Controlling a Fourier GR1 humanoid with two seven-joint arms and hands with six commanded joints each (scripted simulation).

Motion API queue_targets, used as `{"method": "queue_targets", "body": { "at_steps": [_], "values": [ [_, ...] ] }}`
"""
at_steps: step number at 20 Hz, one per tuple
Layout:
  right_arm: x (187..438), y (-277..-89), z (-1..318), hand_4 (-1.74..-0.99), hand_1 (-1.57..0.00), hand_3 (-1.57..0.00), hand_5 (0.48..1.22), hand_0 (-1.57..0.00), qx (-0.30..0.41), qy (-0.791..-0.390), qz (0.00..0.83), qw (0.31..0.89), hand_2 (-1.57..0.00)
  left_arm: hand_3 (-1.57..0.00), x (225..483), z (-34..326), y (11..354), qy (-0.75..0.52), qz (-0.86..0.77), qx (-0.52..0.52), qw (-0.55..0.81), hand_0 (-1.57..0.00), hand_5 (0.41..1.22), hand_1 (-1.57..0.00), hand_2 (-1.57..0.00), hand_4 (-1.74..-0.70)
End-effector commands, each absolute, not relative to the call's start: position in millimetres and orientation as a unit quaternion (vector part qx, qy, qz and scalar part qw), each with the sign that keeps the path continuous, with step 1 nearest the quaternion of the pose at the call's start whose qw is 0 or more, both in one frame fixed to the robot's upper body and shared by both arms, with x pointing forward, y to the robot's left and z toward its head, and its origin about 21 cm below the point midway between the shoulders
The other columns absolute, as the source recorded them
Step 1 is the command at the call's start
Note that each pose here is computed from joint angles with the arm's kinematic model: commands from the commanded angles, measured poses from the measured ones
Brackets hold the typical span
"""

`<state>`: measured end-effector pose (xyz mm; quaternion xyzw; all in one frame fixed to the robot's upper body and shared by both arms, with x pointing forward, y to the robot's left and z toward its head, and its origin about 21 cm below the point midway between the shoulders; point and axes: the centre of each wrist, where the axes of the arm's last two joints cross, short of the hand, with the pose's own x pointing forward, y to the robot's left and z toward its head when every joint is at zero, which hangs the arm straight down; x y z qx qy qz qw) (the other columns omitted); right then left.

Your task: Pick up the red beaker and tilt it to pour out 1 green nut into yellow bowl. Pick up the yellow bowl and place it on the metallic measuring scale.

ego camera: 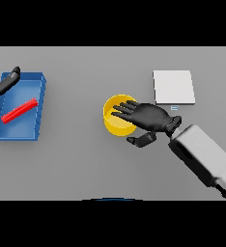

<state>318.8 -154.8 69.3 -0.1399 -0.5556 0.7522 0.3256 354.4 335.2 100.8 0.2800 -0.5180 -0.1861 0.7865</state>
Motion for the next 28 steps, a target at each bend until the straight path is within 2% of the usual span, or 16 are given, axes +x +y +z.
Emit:
{"method": "queue_targets", "body": {
  "at_steps": [1,7,11,12,13,15,17,18,19,20,21,23,25,28],
  "values": [
    [322,-154.7,69,-1.223,0.0,0.0,0.705,0.0,-0.135,-0.541,0.765,0.322,0.0,0.0,354,101,336,-0.518,-0.188,0.281,0.785,0.0,0.687,0.0,0.0,-0.72],
    [339,-135.9,57,-1.25,0.0,0.0,0.708,0.0,-0.145,-0.486,0.809,0.297,0.0,0.0,349,93,344,-0.518,-0.183,0.273,0.789,0.0,0.688,0.0,0.0,-0.72],
    [346,-125.4,55,-1.275,0.0,0.0,0.735,0.0,-0.143,-0.452,0.83,0.294,0.0,0.0,348,97,343,-0.525,-0.185,0.274,0.784,0.0,0.684,0.0,0.0,-0.72],
    [345,-128.4,50,-1.281,0.0,0.0,0.74,0.0,-0.139,-0.447,0.832,0.297,0.0,0.0,348,98,343,-0.524,-0.186,0.273,0.785,0.0,0.686,0.0,0.0,-0.72],
    [346,-121.8,50,-1.29,0.0,0.0,0.746,0.0,-0.142,-0.443,0.833,0.3,0.0,0.0,349,98,342,-0.522,-0.186,0.275,0.786,0.0,0.688,0.0,0.0,-0.72],
    [349,-119.9,51,-1.305,0.0,0.0,0.763,0.0,-0.136,-0.445,0.83,0.307,0.0,0.0,349,100,343,-0.527,-0.181,0.272,0.784,0.0,0.686,0.0,0.0,-0.72],
    [349,-119.5,51,-1.336,-0.02,-0.04,0.81,0.0,-0.137,-0.439,0.826,0.325,-0.02,0.0,348,99,344,-0.528,-0.183,0.271,0.784,0.0,0.686,0.0,0.0,-0.71],
    [349,-117.3,51,-1.36,-0.1,-0.1,0.842,-0.11,-0.138,-0.436,0.827,0.326,-0.09,0.0,347,97,345,-0.528,-0.183,0.271,0.784,0.0,0.689,0.0,0.0,-0.71],
    [348,-119.1,51,-1.387,-0.24,-0.17,0.873,-0.29,-0.134,-0.435,0.83,0.322,-0.18,0.0,347,97,346,-0.526,-0.182,0.272,0.785,0.0,0.691,0.0,0.0,-0.71],
    [347,-118.9,51,-1.42,-0.47,-0.26,0.943,-0.54,-0.134,-0.435,0.832,0.316,-0.31,0.0,348,100,346,-0.526,-0.181,0.273,0.785,0.0,0.692,0.0,0.0,-0.72],
    [348,-117.1,50,-1.454,-0.69,-0.35,0.999,-0.75,-0.135,-0.435,0.834,0.311,-0.48,0.0,347,100,345,-0.525,-0.18,0.272,0.786,0.0,0.692,0.0,0.0,-0.72],
    [347,-121.3,51,-1.552,-1.01,-0.57,1.079,-1.05,-0.12,-0.441,0.835,0.307,-0.87,0.0,347,99,347,-0.527,-0.181,0.274,0.784,0.0,0.693,0.0,0.0,-0.72],
    [348,-122.0,50,-1.614,-1.21,-0.83,1.13,-1.23,-0.118,-0.447,0.833,0.306,-1.12,0.0,345,99,345,-0.529,-0.18,0.27,0.784,0.0,0.696,0.0,0.0,-0.72],
    [348,-123.6,52,-1.676,-1.39,-1.12,1.174,-1.4,-0.123,-0.447,0.836,0.294,-1.22,0.0,347,101,347,-0.529,-0.185,0.271,0.783,0.0,0.694,0.0,0.0,-0.72]
  ]
}}
